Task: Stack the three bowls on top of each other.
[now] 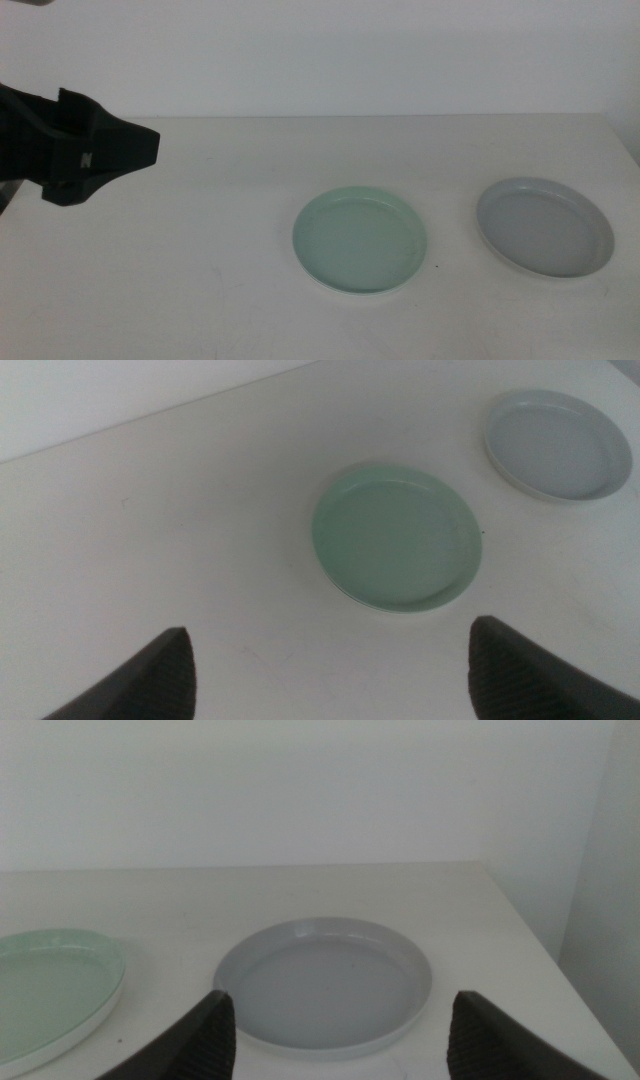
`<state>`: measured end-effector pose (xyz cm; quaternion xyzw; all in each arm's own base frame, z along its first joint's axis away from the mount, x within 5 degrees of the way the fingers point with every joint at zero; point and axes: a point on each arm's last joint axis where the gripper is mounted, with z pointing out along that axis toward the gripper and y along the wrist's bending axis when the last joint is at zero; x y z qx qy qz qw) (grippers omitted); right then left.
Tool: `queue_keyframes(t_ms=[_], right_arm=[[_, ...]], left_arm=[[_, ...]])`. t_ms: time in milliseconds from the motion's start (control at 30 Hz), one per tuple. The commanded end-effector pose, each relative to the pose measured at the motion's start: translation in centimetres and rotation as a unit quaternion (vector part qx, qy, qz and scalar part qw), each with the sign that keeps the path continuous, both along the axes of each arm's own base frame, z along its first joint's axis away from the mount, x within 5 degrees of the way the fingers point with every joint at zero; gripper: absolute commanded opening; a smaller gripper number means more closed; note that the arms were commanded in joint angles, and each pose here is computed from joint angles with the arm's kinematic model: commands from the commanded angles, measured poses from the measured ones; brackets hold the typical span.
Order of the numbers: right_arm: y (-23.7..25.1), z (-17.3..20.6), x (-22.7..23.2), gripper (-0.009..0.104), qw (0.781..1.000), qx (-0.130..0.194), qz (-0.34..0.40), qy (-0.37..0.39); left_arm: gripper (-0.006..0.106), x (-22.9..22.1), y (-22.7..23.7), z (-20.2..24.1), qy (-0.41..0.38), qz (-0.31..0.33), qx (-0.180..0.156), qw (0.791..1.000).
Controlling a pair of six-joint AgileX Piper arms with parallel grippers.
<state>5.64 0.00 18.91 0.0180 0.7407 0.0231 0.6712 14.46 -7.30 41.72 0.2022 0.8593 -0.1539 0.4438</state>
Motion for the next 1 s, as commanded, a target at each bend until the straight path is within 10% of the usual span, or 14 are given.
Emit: queue_keyframes(t_ms=[0,967], right_arm=[[0.0,2.4,-0.3,0.054,0.998,-0.008,0.003,-0.06],[0.5,19.6,8.8,0.054,0.966,0.04,-0.004,0.255]], left_arm=[[0.105,-0.1,-0.1,1.4,-0.037,0.002,-0.03,0.999],[0.105,-0.1,-0.1,1.4,-0.038,0.003,-0.028,0.999]])
